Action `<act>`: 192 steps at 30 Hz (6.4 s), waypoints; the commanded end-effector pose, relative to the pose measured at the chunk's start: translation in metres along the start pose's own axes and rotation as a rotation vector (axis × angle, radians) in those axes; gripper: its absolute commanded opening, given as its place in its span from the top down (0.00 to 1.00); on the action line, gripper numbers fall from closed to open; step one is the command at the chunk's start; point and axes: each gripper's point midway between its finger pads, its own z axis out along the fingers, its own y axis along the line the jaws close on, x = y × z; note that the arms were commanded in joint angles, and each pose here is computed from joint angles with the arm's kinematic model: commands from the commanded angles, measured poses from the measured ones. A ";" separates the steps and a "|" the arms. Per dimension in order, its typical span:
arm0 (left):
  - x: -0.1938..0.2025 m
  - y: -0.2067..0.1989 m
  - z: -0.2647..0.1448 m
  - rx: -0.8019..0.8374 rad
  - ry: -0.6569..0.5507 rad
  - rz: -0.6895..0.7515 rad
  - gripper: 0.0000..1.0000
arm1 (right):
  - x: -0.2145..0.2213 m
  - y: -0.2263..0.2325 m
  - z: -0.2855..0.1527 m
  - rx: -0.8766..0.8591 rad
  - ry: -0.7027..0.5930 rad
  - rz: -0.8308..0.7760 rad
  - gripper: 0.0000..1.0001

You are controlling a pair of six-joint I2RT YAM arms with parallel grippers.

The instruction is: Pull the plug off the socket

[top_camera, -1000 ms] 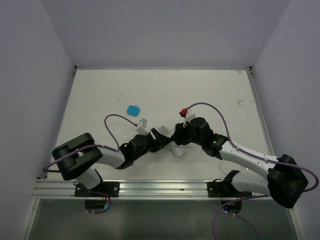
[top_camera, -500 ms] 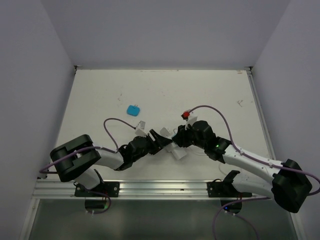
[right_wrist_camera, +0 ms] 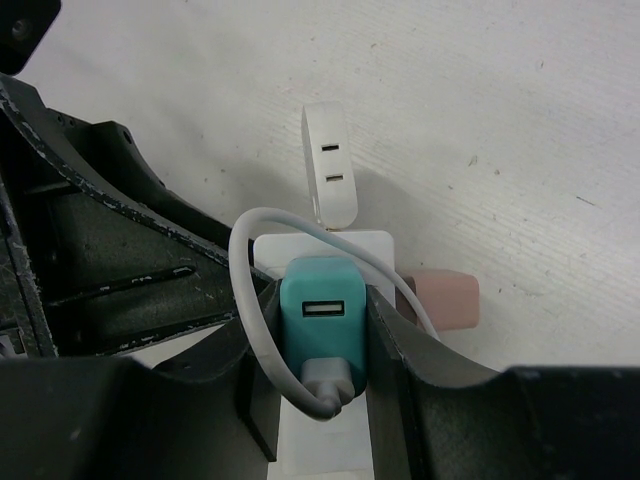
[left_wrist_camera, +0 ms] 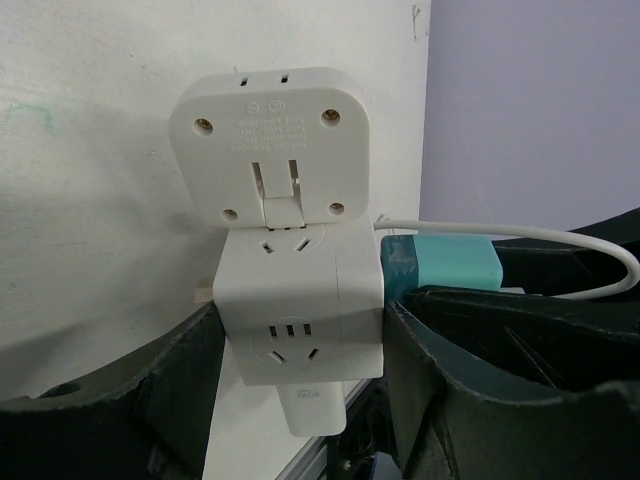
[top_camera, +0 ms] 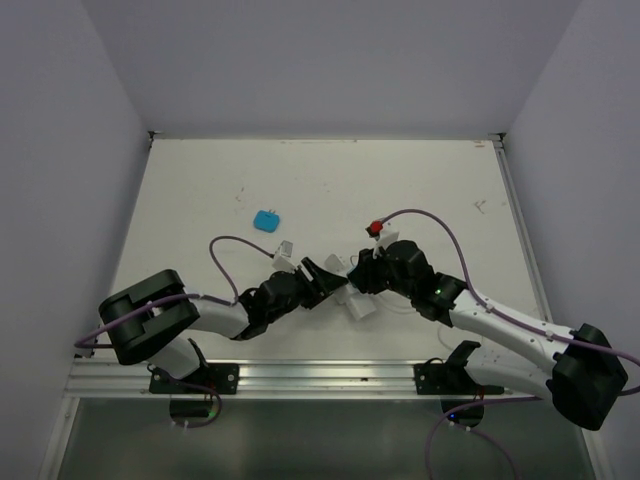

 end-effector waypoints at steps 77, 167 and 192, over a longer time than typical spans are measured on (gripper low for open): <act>-0.047 0.074 -0.024 -0.118 -0.103 0.176 0.76 | -0.062 -0.181 -0.012 0.347 -0.162 0.457 0.01; -0.056 -0.009 -0.016 0.154 -0.178 0.101 1.00 | 0.029 0.006 0.034 -0.164 0.129 0.054 0.01; -0.085 -0.008 -0.013 0.151 -0.266 0.061 1.00 | 0.056 0.029 0.050 -0.284 0.215 -0.038 1.00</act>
